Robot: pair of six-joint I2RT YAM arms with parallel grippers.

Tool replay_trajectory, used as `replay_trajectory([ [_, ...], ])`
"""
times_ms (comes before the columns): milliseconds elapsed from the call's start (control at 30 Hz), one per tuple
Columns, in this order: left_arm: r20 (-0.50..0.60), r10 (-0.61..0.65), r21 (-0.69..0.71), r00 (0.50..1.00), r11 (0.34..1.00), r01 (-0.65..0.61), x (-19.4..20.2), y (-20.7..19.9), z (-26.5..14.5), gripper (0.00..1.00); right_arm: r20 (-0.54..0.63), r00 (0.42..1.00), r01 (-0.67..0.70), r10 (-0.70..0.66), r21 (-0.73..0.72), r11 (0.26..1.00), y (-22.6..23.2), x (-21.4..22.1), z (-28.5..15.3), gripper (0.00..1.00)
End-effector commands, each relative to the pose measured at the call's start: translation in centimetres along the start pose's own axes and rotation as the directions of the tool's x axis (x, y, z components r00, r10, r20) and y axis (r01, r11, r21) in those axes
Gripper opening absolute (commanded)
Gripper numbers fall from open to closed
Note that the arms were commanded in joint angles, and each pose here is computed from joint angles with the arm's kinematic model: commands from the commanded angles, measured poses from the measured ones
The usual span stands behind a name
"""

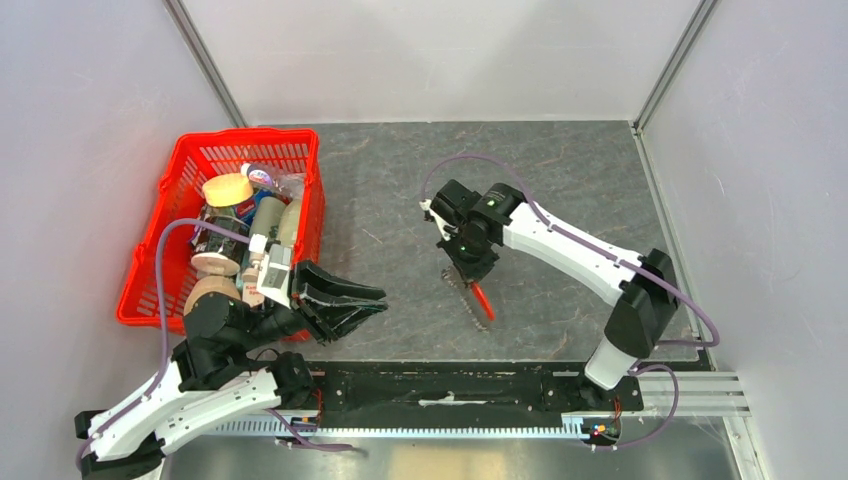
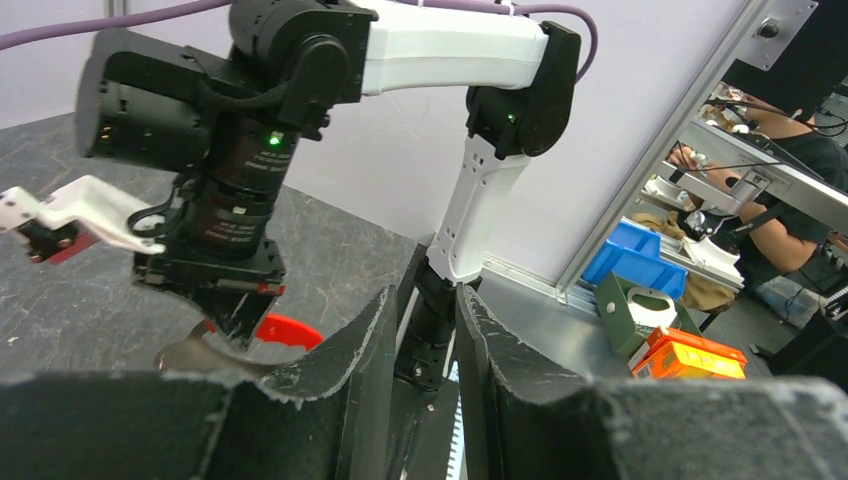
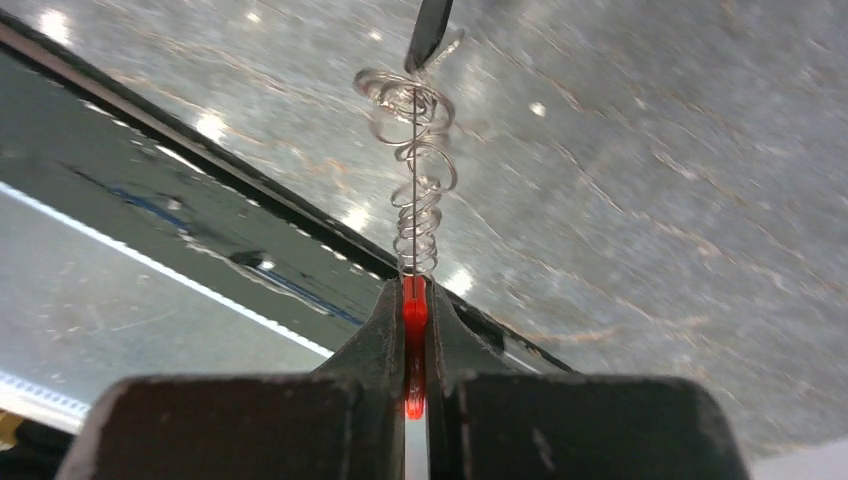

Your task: Put the keys on the keyring

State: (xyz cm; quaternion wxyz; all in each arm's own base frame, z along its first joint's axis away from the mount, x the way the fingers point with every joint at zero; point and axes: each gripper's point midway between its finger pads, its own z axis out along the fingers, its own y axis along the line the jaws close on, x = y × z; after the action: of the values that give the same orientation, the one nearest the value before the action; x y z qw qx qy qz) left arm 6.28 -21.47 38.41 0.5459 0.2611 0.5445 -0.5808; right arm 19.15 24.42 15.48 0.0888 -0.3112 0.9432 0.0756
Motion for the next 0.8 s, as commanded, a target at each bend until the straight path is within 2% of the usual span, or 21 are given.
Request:
replay_trajectory([
  [0, 0.028, -0.009, 0.013, 1.0, 1.0, 0.009, -0.9, -0.5, -0.2, 0.34, 0.077, 0.996, -0.031, 0.051, -0.244, 0.969, 5.0, -4.4, 0.3, 0.0],
  [133, 0.031, -0.002, 0.005, 1.0, 1.0, 0.002, -1.0, -0.5, -0.4, 0.34, 0.076, 0.992, -0.051, 0.099, -0.479, 0.876, 9.5, -6.6, 1.2, 0.0],
  [200, 0.029, 0.0, 0.002, 1.0, 1.0, 0.0, -1.0, -0.4, -0.5, 0.35, 0.051, 0.993, -0.066, 0.111, -0.538, 0.84, 10.6, -6.8, 2.1, 0.0],
  [367, 0.022, -0.002, -0.003, 1.0, 1.0, 0.002, -0.7, -0.2, -0.6, 0.35, -0.039, 0.985, -0.171, 0.171, -0.438, 0.883, 7.0, -4.9, 6.6, 0.0],
  [567, 0.019, -0.005, -0.012, 1.0, 1.0, 0.005, -0.2, 0.1, -0.5, 0.35, -0.164, 0.95, -0.295, 0.265, -0.198, 0.935, 0.4, -0.1, 12.1, 0.0],
  [667, 0.015, -0.008, -0.009, 1.0, 1.0, 0.008, 0.0, 0.1, -0.4, 0.35, -0.2, 0.937, -0.308, 0.286, -0.089, 0.947, -1.7, 1.7, 13.8, 0.0],
  [767, 0.015, -0.008, -0.01, 1.0, 1.0, 0.008, -0.1, 0.1, -0.3, 0.35, -0.206, 0.934, -0.308, 0.291, -0.056, 0.95, -2.3, 2.3, 14.4, 0.0],
])
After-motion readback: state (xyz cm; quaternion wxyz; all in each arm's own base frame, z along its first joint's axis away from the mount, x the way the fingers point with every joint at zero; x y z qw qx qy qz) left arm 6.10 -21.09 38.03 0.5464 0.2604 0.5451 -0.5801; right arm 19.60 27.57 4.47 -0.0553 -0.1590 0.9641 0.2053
